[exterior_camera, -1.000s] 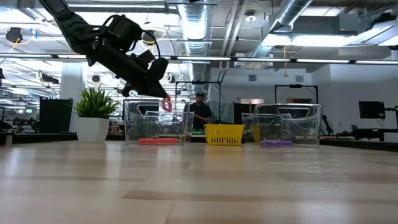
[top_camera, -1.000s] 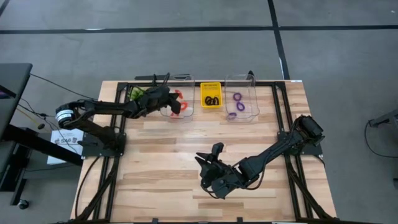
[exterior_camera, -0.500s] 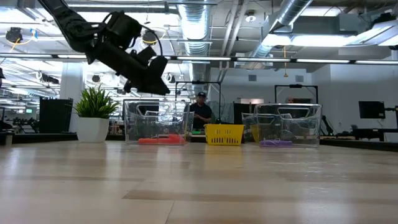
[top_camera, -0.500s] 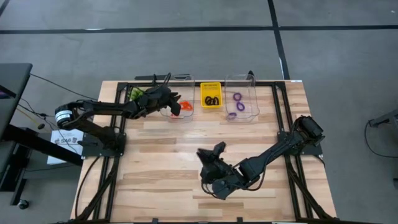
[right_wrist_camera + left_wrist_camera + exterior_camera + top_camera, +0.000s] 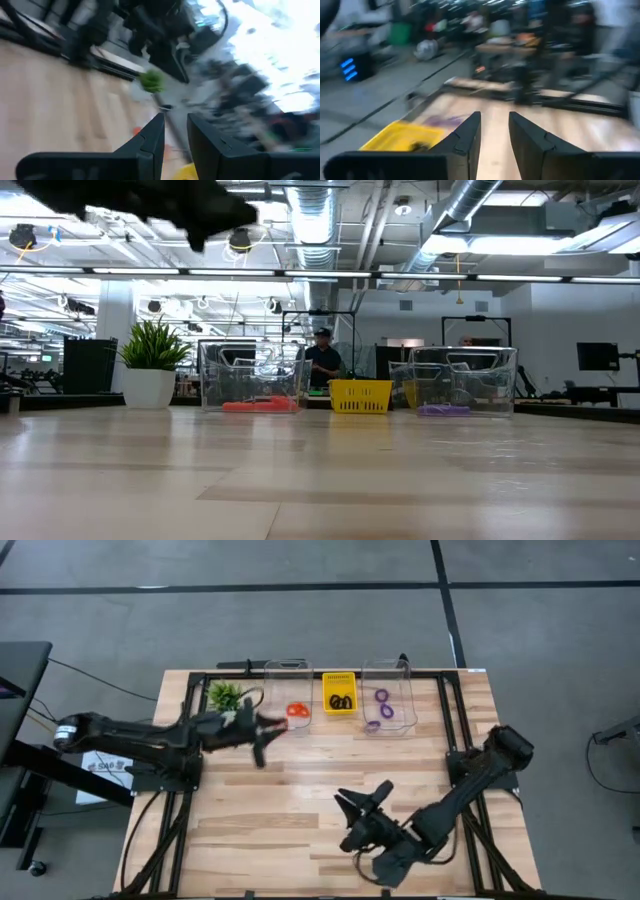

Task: Sort spring keychains
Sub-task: Return to Home Position

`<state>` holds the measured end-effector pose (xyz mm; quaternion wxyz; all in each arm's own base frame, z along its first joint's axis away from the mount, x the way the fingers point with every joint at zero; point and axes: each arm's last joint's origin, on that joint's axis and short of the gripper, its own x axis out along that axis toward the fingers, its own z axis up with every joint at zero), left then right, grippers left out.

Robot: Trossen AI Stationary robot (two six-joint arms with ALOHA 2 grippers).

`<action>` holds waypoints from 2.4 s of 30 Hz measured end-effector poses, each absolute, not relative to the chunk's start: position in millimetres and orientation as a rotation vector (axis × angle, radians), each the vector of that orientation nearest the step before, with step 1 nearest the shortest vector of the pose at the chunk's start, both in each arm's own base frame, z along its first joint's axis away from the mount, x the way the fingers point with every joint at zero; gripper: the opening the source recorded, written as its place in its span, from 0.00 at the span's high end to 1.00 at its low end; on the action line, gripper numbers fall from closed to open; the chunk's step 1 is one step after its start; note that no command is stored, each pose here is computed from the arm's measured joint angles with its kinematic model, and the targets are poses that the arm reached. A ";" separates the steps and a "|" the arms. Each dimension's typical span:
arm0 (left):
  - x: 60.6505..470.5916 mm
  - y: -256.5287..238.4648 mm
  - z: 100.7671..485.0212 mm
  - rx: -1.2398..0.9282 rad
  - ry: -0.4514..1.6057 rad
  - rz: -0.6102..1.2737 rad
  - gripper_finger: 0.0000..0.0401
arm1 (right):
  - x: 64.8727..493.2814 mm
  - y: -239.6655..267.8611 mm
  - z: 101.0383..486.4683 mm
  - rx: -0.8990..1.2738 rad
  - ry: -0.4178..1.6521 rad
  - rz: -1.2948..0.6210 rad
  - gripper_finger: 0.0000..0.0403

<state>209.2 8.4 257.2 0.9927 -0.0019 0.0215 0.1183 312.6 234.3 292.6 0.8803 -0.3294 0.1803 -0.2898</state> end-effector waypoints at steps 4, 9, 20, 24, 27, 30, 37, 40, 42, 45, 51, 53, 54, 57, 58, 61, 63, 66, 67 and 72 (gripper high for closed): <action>181.0 -19.1 251.8 0.045 -0.010 0.087 0.75 | 293.8 217.9 313.3 -0.477 0.430 -0.417 0.82; 150.1 -22.7 227.0 0.033 -0.036 0.067 0.75 | 279.2 187.6 329.3 -0.291 0.519 -0.347 0.82; 126.2 -7.2 187.4 0.010 -0.047 0.188 0.75 | 261.9 146.6 315.2 -0.215 0.585 0.108 0.82; 124.9 2.3 175.7 -0.066 -0.024 0.309 0.75 | 250.2 126.7 295.4 -0.201 0.561 0.091 0.82; 123.5 9.2 167.2 -0.114 -0.011 0.357 0.75 | 237.1 110.4 281.9 -0.163 0.516 0.063 0.82; 123.6 13.5 161.6 -0.144 0.032 0.339 0.75 | 219.6 96.1 267.9 -0.127 0.452 0.049 0.82; 126.2 20.0 152.9 -0.295 0.111 0.220 0.75 | 170.9 68.6 234.3 -0.065 0.270 0.046 0.82; 127.3 22.3 149.7 -0.338 0.146 0.168 0.75 | 151.1 55.0 222.5 -0.014 0.209 0.018 0.82; 127.7 23.5 147.9 -0.346 0.164 0.150 0.75 | 140.0 48.7 213.7 0.007 0.168 0.012 0.82; 128.2 25.1 145.9 -0.350 0.180 0.161 0.75 | 126.6 42.6 202.3 0.032 0.112 0.014 0.82; 128.7 25.7 146.4 -0.360 0.175 0.166 0.75 | 108.7 35.4 188.9 0.059 0.017 0.023 0.82; 129.2 25.8 149.2 -0.417 0.141 0.166 0.75 | 105.0 34.0 185.6 0.054 0.004 0.026 0.82; 129.5 25.9 151.3 -0.454 0.116 0.165 0.75 | 103.4 33.3 185.2 0.054 0.000 0.028 0.82; 130.4 26.1 160.0 -0.492 0.024 0.146 0.75 | 100.3 32.0 180.8 0.050 0.006 0.028 0.82; 130.5 26.1 163.1 -0.489 -0.006 0.139 0.75 | 99.7 31.6 179.3 0.051 0.003 0.025 0.82; 130.5 26.1 170.5 -0.471 -0.079 0.121 0.75 | 98.5 30.2 175.2 0.058 -0.013 0.013 0.82; 130.3 26.1 173.0 -0.461 -0.104 0.115 0.75 | 98.4 29.2 171.2 0.056 -0.010 0.005 0.82; 130.3 26.1 173.5 -0.459 -0.109 0.114 0.75 | 99.0 27.7 167.1 0.047 0.008 -0.012 0.82; 130.3 26.1 173.5 -0.459 -0.109 0.114 0.75 | 99.2 27.1 166.4 0.045 0.015 -0.019 0.82; 130.3 26.1 173.5 -0.458 -0.109 0.114 0.75 | 100.0 24.4 165.7 0.042 0.022 -0.046 0.82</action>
